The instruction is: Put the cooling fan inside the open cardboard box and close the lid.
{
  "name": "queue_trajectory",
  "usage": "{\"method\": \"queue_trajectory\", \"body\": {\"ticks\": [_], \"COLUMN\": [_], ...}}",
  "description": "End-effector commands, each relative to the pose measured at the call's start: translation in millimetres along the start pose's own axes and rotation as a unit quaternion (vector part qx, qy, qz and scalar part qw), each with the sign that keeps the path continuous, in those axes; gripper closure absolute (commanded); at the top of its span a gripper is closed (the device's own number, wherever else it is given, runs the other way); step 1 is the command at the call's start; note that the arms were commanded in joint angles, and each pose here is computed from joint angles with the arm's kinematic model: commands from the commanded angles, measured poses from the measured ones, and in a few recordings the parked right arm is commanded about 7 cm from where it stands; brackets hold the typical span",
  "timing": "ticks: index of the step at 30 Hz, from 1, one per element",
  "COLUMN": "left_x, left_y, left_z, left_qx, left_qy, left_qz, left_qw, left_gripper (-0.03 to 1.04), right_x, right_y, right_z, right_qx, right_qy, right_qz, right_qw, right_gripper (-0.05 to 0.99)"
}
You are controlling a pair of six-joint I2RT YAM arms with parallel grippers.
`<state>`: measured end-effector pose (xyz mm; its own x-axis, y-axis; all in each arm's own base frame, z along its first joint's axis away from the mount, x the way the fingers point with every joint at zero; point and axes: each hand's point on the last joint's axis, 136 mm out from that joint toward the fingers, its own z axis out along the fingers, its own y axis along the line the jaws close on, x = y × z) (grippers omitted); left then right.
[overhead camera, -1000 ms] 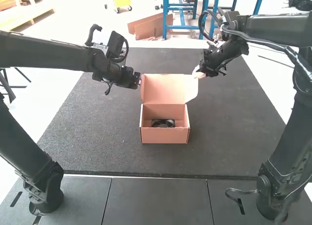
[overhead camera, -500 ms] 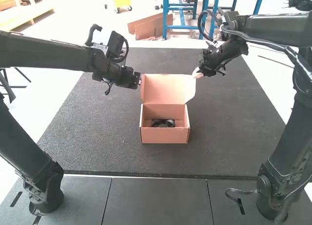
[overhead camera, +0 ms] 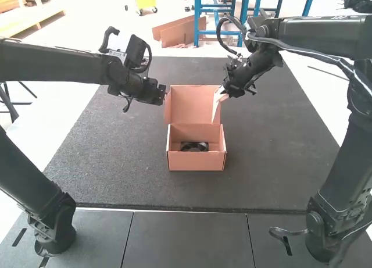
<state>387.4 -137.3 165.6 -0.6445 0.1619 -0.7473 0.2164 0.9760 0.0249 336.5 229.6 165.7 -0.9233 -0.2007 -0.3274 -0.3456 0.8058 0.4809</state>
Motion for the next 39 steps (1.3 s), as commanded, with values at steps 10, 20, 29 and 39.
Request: {"method": "queue_trajectory", "body": {"ticks": [10,20,29,39], "left_x": [-9,5,29,58], "left_y": [-15.0,-40.8,-49.3,-52.1], "left_z": [-22,-29,-33,-36], "left_qx": [0.04,0.084,0.104,0.123], "left_qy": [-0.013,0.001,0.025,0.051], "left_qz": [0.004,0.022,0.03,0.028], "left_qw": [0.9991,0.9962,0.9939,0.9907], "left_gripper": [0.04,0.04,0.04,0.04], "right_x": [28,49,64,77], "right_y": [-8,-13,-14,-13], "right_z": [-11,-12,-12,-3], "right_qx": [0.031,0.034,0.034,0.03], "right_qy": [0.012,0.024,0.028,0.043], "right_qz": [-0.011,-0.005,-0.002,-0.002], "right_qw": [0.999,0.999,0.999,0.999], "right_gripper": [0.95,0.95,0.95,0.95]}}
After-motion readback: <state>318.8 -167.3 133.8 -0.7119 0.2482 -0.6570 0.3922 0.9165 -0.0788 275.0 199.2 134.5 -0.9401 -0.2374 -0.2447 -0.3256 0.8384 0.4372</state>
